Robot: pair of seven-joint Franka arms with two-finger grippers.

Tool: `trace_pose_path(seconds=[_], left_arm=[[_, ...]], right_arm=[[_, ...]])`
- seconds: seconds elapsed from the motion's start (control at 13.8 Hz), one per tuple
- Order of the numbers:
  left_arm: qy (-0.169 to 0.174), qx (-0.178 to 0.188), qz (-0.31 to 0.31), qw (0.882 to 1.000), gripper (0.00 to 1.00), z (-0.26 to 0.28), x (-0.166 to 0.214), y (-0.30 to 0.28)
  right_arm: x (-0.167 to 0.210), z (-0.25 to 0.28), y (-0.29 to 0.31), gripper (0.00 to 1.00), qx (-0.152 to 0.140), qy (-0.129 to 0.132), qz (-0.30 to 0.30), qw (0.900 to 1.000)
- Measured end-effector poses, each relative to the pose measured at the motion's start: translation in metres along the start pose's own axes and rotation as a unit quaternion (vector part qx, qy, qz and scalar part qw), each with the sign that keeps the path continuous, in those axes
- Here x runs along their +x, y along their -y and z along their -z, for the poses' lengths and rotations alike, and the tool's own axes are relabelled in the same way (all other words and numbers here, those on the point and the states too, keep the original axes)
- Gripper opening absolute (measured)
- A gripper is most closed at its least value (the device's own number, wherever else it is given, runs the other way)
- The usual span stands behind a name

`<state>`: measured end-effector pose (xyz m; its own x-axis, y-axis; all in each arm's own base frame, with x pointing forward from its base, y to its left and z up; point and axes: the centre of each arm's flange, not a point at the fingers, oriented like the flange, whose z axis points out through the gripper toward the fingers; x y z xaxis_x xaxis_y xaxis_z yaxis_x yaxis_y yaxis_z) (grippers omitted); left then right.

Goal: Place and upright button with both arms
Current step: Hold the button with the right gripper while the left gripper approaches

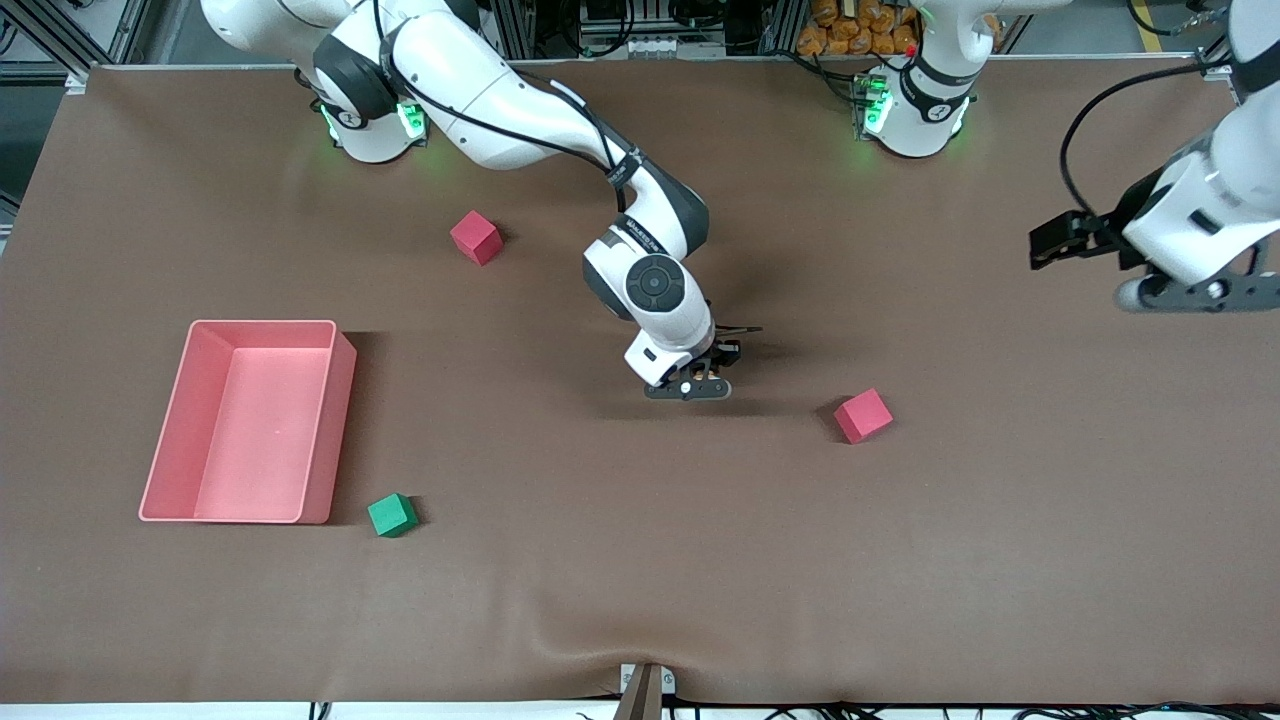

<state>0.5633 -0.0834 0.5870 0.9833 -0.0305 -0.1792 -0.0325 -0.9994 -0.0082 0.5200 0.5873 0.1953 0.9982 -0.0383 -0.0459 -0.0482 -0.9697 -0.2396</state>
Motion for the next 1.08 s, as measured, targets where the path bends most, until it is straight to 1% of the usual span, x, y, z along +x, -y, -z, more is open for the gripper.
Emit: trace_pose_path(seconds=[0.29,0.43,0.51,0.58,0.65,0.72,0.79,0.87,0.94,1.08], left_arm=[[0.035,-0.014,-0.017,0.999,1.0,-0.035,0.019,-0.027],[0.053,-0.019,-0.013,0.998,1.0,-0.052,0.026,-0.042],[0.062,-0.021,-0.011,0.998,1.0,-0.061,0.029,-0.05],[0.07,-0.019,-0.011,0.997,1.0,-0.069,0.031,-0.058],[0.078,-0.019,-0.011,0.997,1.0,-0.078,0.034,-0.064],[0.089,-0.025,-0.013,0.996,1.0,-0.087,0.037,-0.068],[0.103,-0.034,-0.013,0.994,1.0,-0.097,0.041,-0.071],[0.115,-0.042,-0.012,0.992,1.0,-0.108,0.045,-0.072],[0.125,-0.047,-0.011,0.991,1.0,-0.118,0.049,-0.073],[0.145,-0.049,-0.012,0.988,1.0,-0.14,0.058,-0.076]], right_arm=[[-0.004,-0.01,0.001,0.33,-0.003,-0.003,0.003,1.0],[-0.007,-0.012,0.003,0.36,-0.012,-0.014,0.016,1.0],[-0.009,-0.013,0.005,0.43,-0.018,-0.021,0.026,0.999],[-0.01,-0.014,0.006,0.54,-0.022,-0.025,0.032,0.999],[-0.01,-0.014,0.006,0.63,-0.023,-0.027,0.033,0.999],[-0.008,-0.012,0.005,0.74,-0.023,-0.029,0.033,0.999],[-0.005,-0.009,0.005,0.83,-0.024,-0.031,0.032,0.999],[-0.002,-0.004,0.005,0.94,-0.028,-0.028,0.03,0.999],[0.002,0.004,0.004,1.0,-0.034,-0.022,0.028,0.999],[0.016,0.042,0.001,1.0,-0.042,-0.014,0.018,0.999]])
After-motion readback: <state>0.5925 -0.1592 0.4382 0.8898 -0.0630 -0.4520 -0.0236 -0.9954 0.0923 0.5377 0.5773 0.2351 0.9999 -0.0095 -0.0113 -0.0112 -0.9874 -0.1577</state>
